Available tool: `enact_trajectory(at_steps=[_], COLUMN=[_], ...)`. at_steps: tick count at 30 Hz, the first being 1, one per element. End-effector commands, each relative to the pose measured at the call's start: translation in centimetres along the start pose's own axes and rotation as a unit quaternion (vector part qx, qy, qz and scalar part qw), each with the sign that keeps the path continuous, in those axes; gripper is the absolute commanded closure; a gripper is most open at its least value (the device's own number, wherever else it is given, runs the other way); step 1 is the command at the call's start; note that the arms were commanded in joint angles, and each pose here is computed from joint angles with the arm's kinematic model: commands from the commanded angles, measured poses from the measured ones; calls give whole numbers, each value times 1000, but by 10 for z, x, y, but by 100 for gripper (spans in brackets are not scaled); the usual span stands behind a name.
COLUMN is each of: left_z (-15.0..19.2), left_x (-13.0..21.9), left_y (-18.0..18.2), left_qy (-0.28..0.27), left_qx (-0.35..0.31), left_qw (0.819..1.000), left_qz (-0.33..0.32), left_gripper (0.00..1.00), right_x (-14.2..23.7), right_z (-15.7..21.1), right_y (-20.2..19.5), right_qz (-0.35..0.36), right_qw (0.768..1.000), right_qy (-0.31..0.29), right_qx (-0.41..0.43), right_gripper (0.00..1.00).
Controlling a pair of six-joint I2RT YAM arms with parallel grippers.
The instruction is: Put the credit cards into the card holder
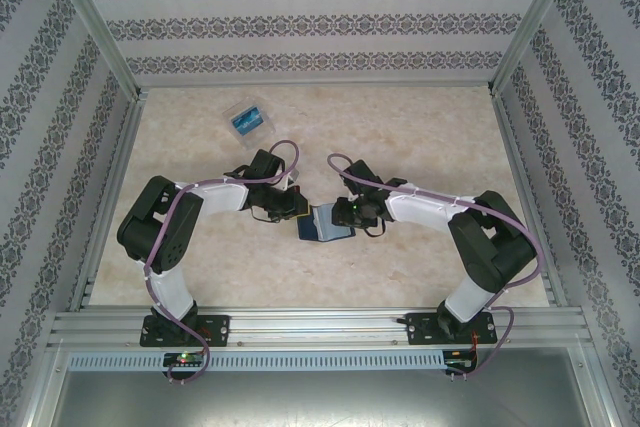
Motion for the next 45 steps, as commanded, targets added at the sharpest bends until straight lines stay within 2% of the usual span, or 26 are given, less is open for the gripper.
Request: enact_trajectory(at_steps=[1,8,23,30,41,45], left_z=[1,2,1,-2,-8,-7], left_x=[-3,-4,-8,-12,-11,-4], left_y=[5,7,7,8,10,20], left_qy=[3,4,-3,-5,-26,-36], left_qx=[6,9,11,11,29,48], left_qw=[1000,1000,1000,999,998,997], left_qz=[5,3,23,30,45,44], left_gripper=[97,97,98,97,94,87], right_x=[-3,0,8,21,-11,-14], right_z=[8,7,5,2,10,11], right_y=[1,5,25,36,32,28], right_qz=[0,-20,-135,-202,-242,-235], right_qw=[1000,1000,990,979,969,971], right_qy=[11,8,21,0,24,22], right_qx=[6,5,-16,-12,-32,-31], right_gripper=[69,71,66,64,69,70])
Point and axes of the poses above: each hand's point on the last joint's axis, 136 mm out from that joint toward the fingers, its own x axis back along the fingers, its own y axis along the line the jaws close on, z = x × y, the point moved 8 cm from there along x, back along the fingers, and after that the axes turned 2 degrees about -x, right-handed, at the moved point
